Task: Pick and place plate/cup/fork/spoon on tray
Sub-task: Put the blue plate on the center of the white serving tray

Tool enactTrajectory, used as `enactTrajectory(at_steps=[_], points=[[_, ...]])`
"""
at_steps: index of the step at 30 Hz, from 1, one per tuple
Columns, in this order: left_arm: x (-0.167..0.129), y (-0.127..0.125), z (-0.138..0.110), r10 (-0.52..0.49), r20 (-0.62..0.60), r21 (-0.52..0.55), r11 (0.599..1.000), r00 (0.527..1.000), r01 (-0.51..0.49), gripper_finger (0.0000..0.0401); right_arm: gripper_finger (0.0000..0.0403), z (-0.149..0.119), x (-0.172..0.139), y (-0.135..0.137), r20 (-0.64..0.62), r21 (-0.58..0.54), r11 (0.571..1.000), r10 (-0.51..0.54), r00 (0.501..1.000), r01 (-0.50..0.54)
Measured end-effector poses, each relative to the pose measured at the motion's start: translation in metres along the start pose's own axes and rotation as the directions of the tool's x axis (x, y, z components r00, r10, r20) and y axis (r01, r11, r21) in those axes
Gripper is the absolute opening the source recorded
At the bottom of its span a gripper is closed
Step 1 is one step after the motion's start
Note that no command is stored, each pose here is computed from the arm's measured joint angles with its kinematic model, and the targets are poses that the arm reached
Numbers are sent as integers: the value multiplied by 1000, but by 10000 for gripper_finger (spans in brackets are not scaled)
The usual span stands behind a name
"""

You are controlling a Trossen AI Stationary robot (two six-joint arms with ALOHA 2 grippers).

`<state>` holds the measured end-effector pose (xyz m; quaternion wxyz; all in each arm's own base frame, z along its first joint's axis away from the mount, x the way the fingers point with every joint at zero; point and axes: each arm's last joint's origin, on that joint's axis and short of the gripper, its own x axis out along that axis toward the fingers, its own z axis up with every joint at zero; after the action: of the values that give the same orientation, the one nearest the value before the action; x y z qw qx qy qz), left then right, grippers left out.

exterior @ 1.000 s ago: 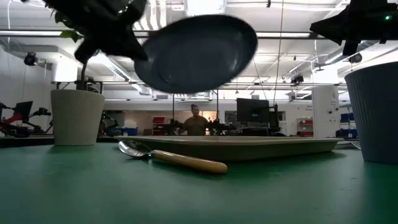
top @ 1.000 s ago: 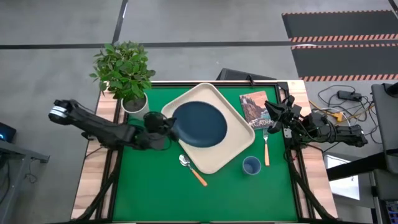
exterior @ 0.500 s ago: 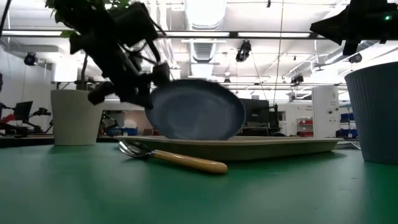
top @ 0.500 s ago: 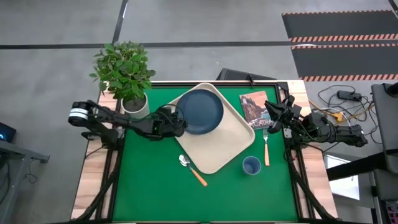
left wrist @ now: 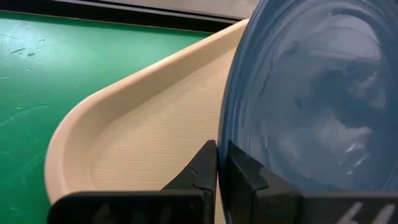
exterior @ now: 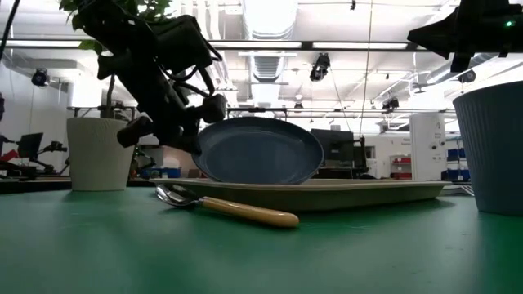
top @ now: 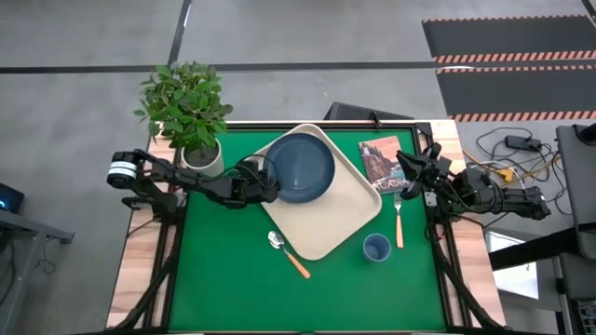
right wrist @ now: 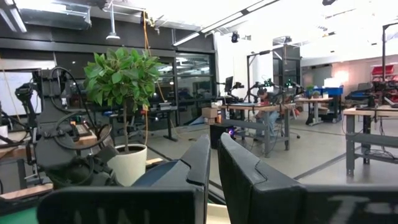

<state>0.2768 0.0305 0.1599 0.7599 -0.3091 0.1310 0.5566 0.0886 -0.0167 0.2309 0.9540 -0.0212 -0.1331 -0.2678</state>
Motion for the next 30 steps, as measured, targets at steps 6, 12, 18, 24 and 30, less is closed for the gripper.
enactTrajectory(at_steps=[6, 12, 18, 24, 30], points=[[0, 1, 0, 3, -1, -39, 999, 1000, -3, 0, 22, 0, 0, 0, 0, 2, 1000, 0, 1000, 0], [0, 1, -1, 1, -9, -39, 999, 1000, -1, 0, 22, 0, 0, 0, 0, 2, 1000, 0, 1000, 0], [0, 1, -2, -14, -54, -43, 999, 998, 12, 19, 22, 0, 0, 0, -2, 1, 1000, 0, 1000, 0], [1, 1, -2, -11, -50, -41, 999, 999, 9, 85, 22, 0, 0, 0, -2, -10, 1000, 1, 1000, -1], [-3, -3, 0, -43, -83, -38, 998, 996, 40, 125, 22, 0, 0, 0, -3, -12, 1000, 1, 1000, -1]])
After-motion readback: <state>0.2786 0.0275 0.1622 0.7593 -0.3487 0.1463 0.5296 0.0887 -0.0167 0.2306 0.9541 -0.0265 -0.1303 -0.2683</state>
